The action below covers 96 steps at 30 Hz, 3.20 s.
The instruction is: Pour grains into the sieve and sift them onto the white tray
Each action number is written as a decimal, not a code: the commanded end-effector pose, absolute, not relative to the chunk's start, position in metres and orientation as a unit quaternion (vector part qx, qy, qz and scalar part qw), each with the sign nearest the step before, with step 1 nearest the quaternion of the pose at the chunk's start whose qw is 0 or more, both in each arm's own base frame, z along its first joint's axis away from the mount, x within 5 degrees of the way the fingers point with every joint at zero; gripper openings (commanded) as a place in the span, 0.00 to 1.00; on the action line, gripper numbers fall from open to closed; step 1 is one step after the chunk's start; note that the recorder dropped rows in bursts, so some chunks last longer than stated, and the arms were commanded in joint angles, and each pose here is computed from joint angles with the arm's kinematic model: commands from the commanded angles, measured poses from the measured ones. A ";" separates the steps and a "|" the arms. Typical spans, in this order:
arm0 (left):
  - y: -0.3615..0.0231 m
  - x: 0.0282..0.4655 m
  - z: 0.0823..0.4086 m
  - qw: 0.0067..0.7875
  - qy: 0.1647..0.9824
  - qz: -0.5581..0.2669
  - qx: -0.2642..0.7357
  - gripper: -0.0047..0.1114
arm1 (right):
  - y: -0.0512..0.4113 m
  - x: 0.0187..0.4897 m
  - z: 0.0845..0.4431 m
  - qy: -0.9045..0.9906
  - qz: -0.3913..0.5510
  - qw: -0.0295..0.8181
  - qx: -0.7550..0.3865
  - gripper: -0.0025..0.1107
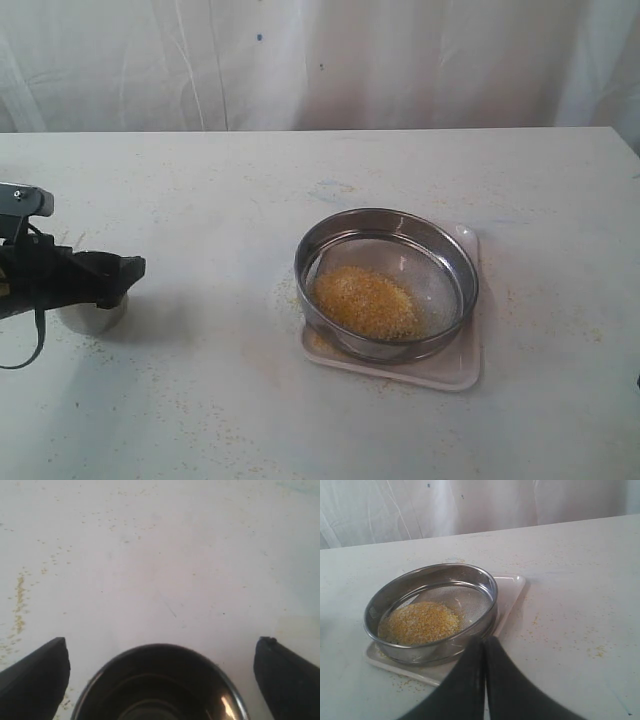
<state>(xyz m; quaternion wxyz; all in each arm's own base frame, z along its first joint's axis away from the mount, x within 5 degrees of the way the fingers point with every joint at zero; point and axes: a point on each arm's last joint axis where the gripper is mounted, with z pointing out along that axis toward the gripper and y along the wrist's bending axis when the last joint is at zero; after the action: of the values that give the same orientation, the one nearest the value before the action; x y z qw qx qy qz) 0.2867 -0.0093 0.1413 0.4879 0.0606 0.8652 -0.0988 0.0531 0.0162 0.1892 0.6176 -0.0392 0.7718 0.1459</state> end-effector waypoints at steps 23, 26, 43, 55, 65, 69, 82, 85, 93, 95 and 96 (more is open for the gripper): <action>-0.042 0.156 0.247 0.660 0.703 -0.186 0.190 0.04 | 0.016 0.053 0.189 0.769 0.150 0.620 -0.039 0.02; -0.047 0.147 0.258 0.679 0.673 -0.225 0.190 0.04 | 0.016 0.053 0.189 0.769 0.150 0.620 -0.039 0.02; -0.053 0.137 0.277 0.723 0.599 -0.282 0.196 0.04 | 0.016 0.053 0.189 0.769 0.150 0.620 -0.039 0.02; -0.041 0.110 0.289 0.734 0.627 -0.246 0.094 0.04 | 0.017 0.053 0.188 0.770 0.150 0.619 -0.039 0.02; -0.020 0.081 0.270 0.690 0.699 -0.186 -0.011 0.04 | 0.017 0.053 0.188 0.770 0.150 0.619 -0.039 0.02; -0.020 0.078 0.258 0.678 0.703 -0.211 -0.036 0.04 | 0.017 0.053 0.188 0.770 0.150 0.619 -0.039 0.02; -0.027 0.074 0.275 0.771 0.614 -0.133 0.106 0.04 | 0.017 0.053 0.188 0.770 0.150 0.619 -0.039 0.02; -0.024 0.075 0.274 0.780 0.607 -0.116 0.098 0.04 | 0.017 0.053 0.188 0.770 0.150 0.619 -0.039 0.02; -0.021 0.066 0.240 0.658 0.737 -0.100 0.120 0.04 | 0.016 0.053 0.189 0.770 0.150 0.620 -0.039 0.02; -0.020 0.061 0.237 0.649 0.744 -0.095 0.127 0.04 | 0.016 0.053 0.189 0.770 0.150 0.620 -0.039 0.02; -0.019 0.059 0.236 0.646 0.746 -0.091 0.131 0.04 | 0.016 0.053 0.189 0.770 0.150 0.620 -0.039 0.02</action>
<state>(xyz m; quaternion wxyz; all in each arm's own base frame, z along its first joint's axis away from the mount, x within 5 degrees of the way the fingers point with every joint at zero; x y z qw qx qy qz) 0.0652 -0.0201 0.2442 0.6672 0.1215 0.7290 -0.0932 0.0531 0.0162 0.1892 0.6176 -0.0392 0.7718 0.1459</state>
